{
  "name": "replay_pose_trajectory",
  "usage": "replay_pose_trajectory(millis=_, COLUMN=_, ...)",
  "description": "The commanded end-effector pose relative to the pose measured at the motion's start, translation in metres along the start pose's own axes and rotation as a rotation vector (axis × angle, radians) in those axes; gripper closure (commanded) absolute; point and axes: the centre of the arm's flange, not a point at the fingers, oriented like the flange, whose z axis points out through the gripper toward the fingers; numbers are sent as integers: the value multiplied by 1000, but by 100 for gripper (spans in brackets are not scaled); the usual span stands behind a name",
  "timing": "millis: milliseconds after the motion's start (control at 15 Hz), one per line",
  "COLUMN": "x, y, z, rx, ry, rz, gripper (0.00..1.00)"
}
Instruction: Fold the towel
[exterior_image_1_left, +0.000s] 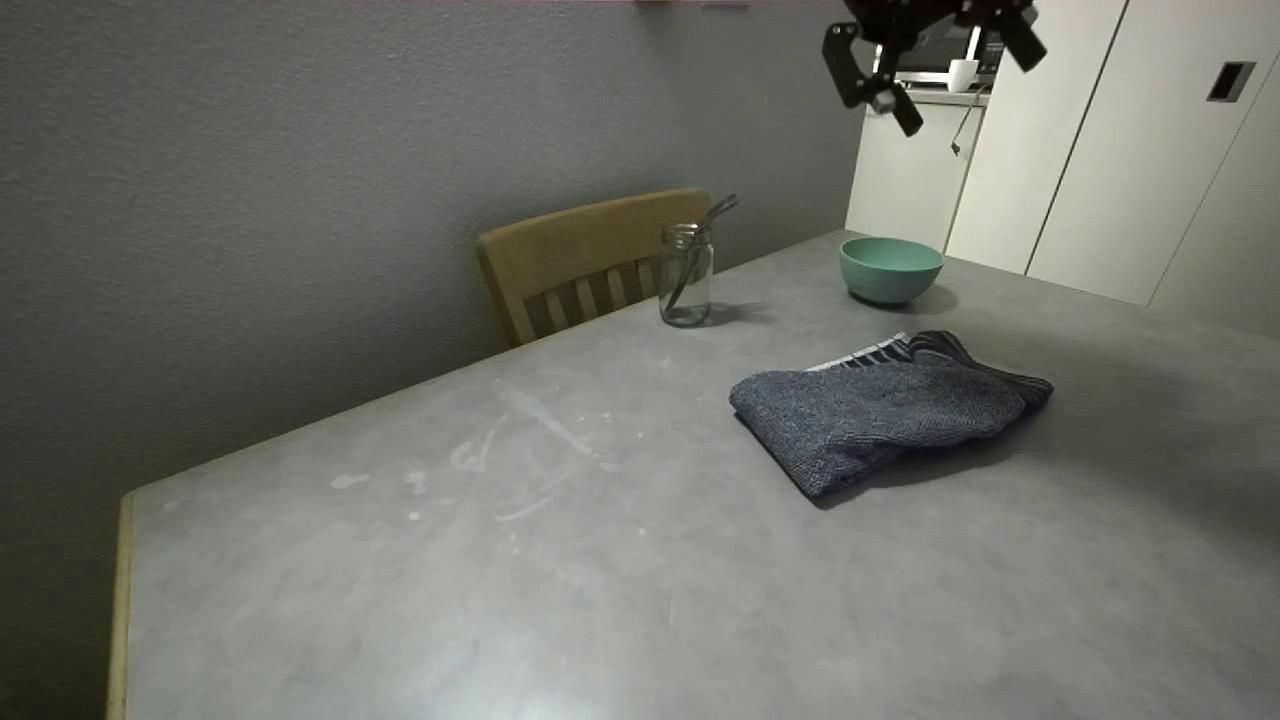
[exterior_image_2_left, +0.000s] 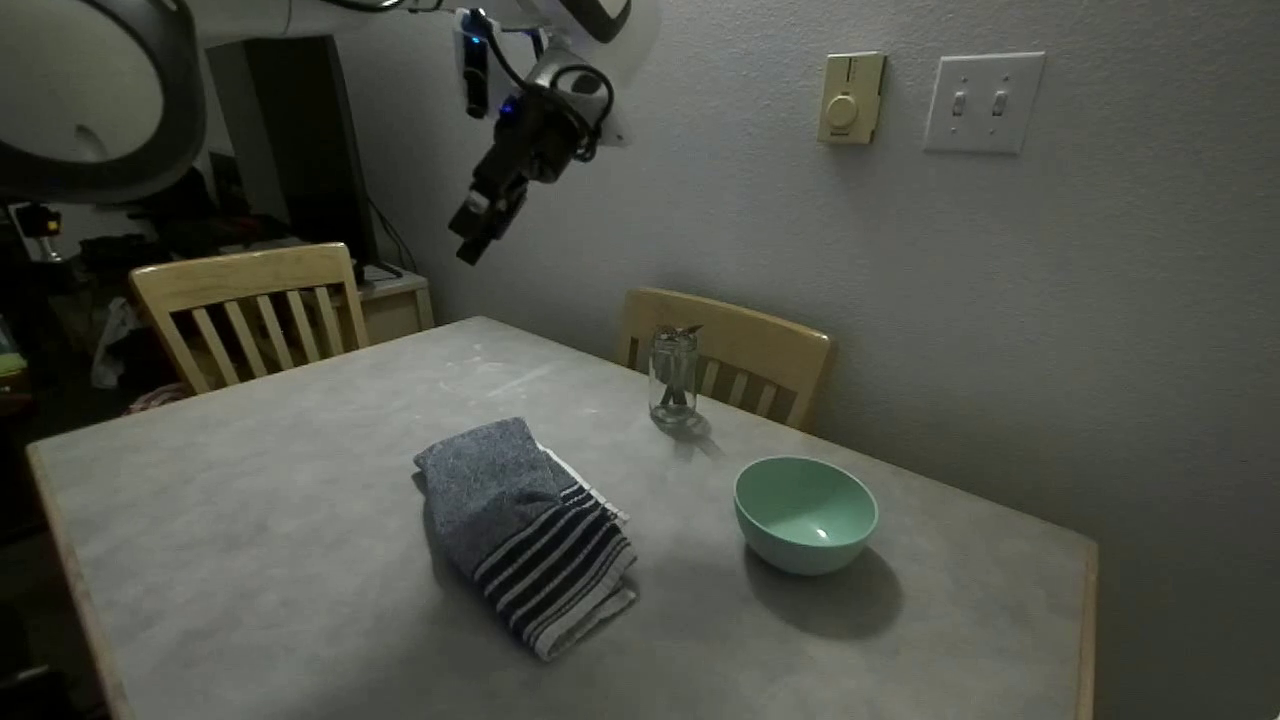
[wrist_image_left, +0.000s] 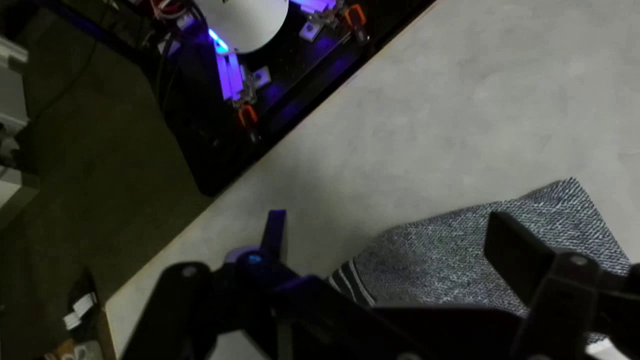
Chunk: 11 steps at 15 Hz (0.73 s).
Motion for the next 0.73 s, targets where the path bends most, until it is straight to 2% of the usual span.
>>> replay_pose_trajectory(millis=0, x=-72, y=29, z=13, rx=27, ry=-50, rz=160, gripper=0)
replay_pose_trajectory(millis=200, x=-105, y=34, z=-4, rx=45, ry=-103, rz=227, gripper=0)
replay_pose_trajectory(millis=267, x=-77, y=18, z=-29, rx=25, ry=-63, rz=198, gripper=0)
replay_pose_trajectory(millis=400, x=-84, y=20, z=-34, rx=33, ry=-58, rz=208, gripper=0)
replay_pose_trajectory(millis=667, x=-77, y=14, z=-28, rx=20, ry=-69, rz=210, gripper=0)
